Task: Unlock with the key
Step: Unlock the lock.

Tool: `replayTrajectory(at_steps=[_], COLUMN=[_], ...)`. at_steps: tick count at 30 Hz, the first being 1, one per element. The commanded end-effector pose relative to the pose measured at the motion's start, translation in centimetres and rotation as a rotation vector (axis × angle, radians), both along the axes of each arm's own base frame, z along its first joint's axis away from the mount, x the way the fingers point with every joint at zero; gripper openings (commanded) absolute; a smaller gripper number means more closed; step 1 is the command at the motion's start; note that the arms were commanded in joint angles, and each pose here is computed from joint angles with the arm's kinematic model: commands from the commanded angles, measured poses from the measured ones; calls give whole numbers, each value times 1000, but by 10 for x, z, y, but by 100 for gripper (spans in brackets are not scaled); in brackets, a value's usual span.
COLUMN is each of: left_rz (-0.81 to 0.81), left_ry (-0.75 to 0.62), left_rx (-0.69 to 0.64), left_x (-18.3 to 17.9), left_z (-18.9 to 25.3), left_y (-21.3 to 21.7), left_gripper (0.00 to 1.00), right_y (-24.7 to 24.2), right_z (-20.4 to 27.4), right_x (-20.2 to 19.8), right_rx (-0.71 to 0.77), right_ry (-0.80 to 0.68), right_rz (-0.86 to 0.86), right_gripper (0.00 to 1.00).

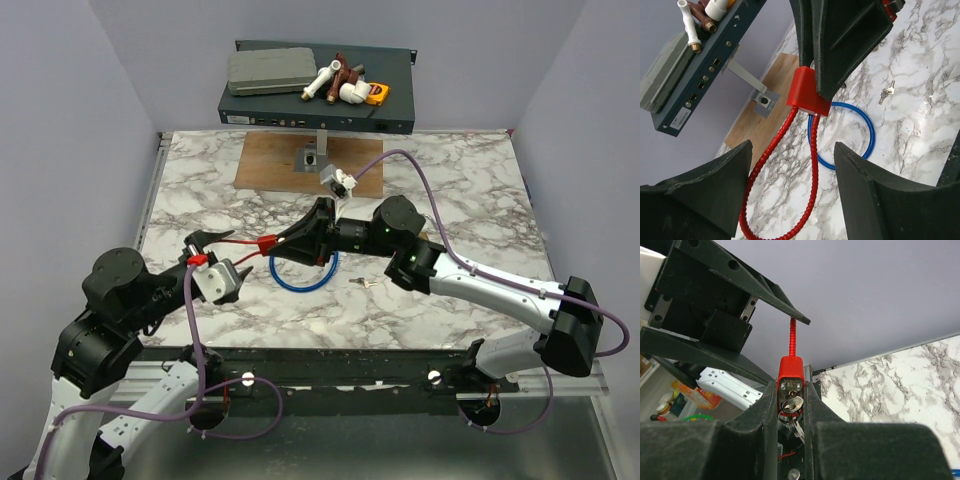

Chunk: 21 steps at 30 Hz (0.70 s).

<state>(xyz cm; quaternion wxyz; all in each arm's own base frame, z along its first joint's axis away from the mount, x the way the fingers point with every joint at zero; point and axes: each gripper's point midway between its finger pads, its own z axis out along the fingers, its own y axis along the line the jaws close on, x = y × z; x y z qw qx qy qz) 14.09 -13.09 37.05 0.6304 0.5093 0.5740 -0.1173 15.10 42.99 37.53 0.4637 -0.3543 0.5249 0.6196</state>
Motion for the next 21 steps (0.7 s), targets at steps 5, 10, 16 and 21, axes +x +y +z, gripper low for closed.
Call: replayTrajectory(at_steps=[5, 10, 16, 21], left_rz=[-137, -184, -180, -17], left_ry=[-20, 7, 25, -70], left_rx=[-31, 1, 68, 61], left_x=[-29, -36, -29, 7], left_z=[15, 8, -14, -2], left_y=[-10, -13, -12, -1], left_gripper=[70, 69, 55, 59], right_y=[3, 2, 1, 2], right_z=[16, 19, 27, 28], right_x=[14, 15, 11, 4], right_rx=[48, 56, 79, 86], right_ry=[-13, -17, -31, -30], right_rz=[-62, -73, -54, -14], right_gripper=[1, 1, 1, 1])
